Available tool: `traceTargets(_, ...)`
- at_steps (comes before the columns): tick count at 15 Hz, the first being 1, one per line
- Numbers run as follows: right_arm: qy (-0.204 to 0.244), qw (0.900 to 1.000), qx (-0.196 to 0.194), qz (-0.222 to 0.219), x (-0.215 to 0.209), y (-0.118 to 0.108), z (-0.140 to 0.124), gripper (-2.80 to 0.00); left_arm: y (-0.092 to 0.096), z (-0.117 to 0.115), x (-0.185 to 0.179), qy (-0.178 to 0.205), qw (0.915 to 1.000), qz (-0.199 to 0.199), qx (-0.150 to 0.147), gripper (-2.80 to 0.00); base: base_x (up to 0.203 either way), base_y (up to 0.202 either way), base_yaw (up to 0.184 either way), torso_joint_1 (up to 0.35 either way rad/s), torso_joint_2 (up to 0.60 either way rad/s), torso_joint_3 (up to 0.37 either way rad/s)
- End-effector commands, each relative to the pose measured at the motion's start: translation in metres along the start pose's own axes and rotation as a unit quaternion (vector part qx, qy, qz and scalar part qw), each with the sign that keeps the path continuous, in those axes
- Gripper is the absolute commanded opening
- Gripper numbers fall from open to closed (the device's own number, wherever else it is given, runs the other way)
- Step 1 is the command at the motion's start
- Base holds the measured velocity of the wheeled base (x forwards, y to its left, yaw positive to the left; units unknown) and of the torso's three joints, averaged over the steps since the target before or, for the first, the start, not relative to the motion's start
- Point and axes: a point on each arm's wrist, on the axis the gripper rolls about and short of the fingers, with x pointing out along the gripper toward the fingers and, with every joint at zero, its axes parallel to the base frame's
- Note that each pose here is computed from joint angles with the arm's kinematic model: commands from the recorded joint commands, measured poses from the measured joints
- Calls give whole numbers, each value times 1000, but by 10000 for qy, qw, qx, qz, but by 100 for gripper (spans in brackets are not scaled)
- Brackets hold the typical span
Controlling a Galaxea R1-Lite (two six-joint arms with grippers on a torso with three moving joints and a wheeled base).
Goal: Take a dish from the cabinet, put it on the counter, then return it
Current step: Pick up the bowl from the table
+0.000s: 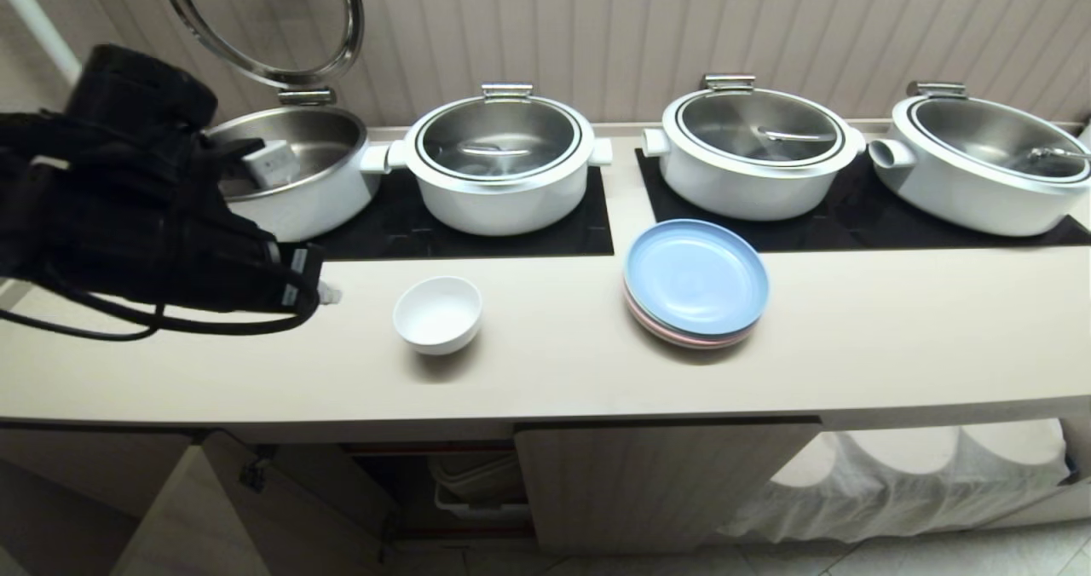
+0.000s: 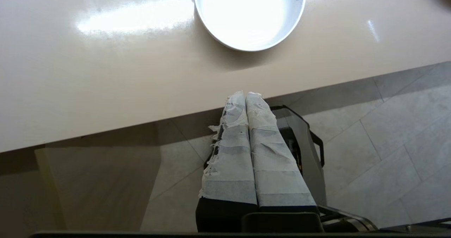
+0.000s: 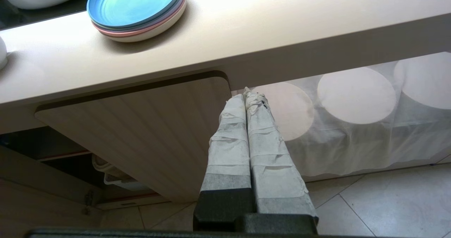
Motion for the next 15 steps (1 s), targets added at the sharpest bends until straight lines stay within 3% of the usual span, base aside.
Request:
traceTargets(1,6,10000,4,-1,0,0,0,-280,1,7,43,440,9990,37,-39,-280,0,0,0,0,0,0)
traceTargets(8,6,10000,4,-1,0,0,0,-280,4,25,93,747,9969,102,-238,-280,0,0,0,0,0,0)
traceTargets(10,6,10000,4,-1,0,0,0,-280,4,25,99,802,9960,127,-377,-280,0,0,0,0,0,0)
traceTargets(15,6,10000,4,-1,0,0,0,-280,6,24,100,807,9955,276,-402,-280,0,0,0,0,0,0)
